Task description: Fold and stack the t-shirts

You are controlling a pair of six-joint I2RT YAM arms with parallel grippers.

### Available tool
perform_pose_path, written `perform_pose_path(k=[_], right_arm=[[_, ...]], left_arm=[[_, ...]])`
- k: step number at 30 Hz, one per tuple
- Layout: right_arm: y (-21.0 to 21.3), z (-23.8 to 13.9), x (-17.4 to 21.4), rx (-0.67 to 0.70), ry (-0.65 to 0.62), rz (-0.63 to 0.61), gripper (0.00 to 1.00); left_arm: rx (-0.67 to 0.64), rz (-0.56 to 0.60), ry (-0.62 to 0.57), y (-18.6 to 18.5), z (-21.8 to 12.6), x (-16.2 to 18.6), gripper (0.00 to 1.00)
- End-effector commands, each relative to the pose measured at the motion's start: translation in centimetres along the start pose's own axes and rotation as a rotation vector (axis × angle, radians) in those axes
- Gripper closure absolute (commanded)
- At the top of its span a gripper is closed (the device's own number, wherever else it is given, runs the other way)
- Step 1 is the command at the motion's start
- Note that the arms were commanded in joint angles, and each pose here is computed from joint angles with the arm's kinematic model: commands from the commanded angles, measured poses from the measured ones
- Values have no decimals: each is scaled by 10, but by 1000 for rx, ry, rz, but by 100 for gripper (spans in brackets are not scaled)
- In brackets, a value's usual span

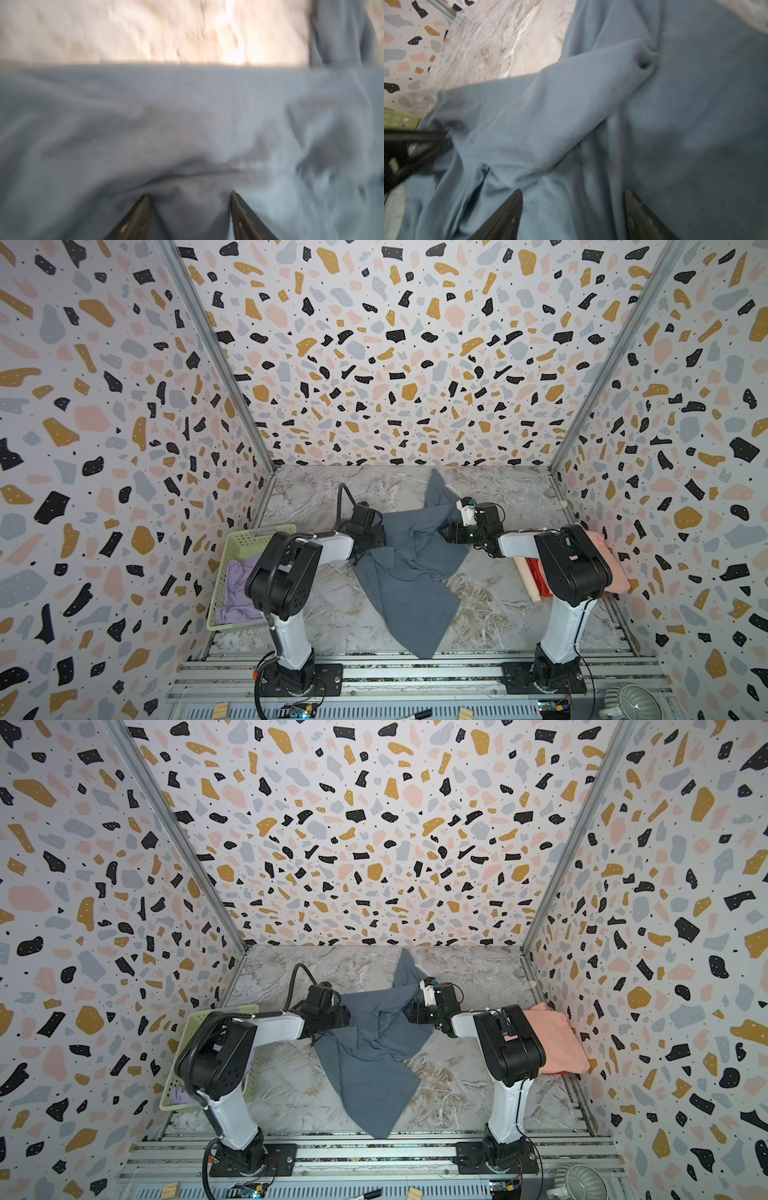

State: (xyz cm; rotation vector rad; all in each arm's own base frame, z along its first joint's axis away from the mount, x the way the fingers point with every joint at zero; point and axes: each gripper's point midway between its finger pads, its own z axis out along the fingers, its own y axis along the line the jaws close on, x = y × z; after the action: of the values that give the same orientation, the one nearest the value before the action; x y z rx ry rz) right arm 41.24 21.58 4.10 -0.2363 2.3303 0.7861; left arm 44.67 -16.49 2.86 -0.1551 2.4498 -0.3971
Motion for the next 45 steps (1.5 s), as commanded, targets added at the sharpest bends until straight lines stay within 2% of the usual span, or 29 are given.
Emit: perform_pose_path(k=[1, 4, 7, 11, 16, 20, 27, 32, 36, 45], right_arm=[[-17, -1, 46, 69, 141, 52, 24], [-18, -3, 18, 114, 106, -10, 24], [-11, -12, -11, 127, 52, -41, 24], [-9, -36, -27, 189, 10, -1, 23], [-27, -72, -12, 336, 3, 72, 20], [-46, -93, -5, 448, 3, 57, 17], [-63, -107, -15, 459, -38, 113, 15], [-74, -104, -18, 434, -37, 138, 15], [-77, -102, -23, 400, -40, 161, 15], [-78, -104, -34, 366, -68, 175, 15]], left_arm=[[-64, -43, 69, 37, 38, -6, 41], [19, -34, 8, 25, 35, -50, 40], [22, 22, -93, 14, 1, -89, 36], [-10, 33, -149, 16, -53, -92, 32], [-140, -33, -90, 55, -93, -33, 24], [-229, -122, -56, 89, -117, 27, 21], [-330, -252, -20, 125, -155, 94, 19], [-366, -320, 30, 135, -183, 128, 20], [-301, -401, 81, 124, -185, 150, 21], [-319, -520, 220, 121, -204, 204, 22]])
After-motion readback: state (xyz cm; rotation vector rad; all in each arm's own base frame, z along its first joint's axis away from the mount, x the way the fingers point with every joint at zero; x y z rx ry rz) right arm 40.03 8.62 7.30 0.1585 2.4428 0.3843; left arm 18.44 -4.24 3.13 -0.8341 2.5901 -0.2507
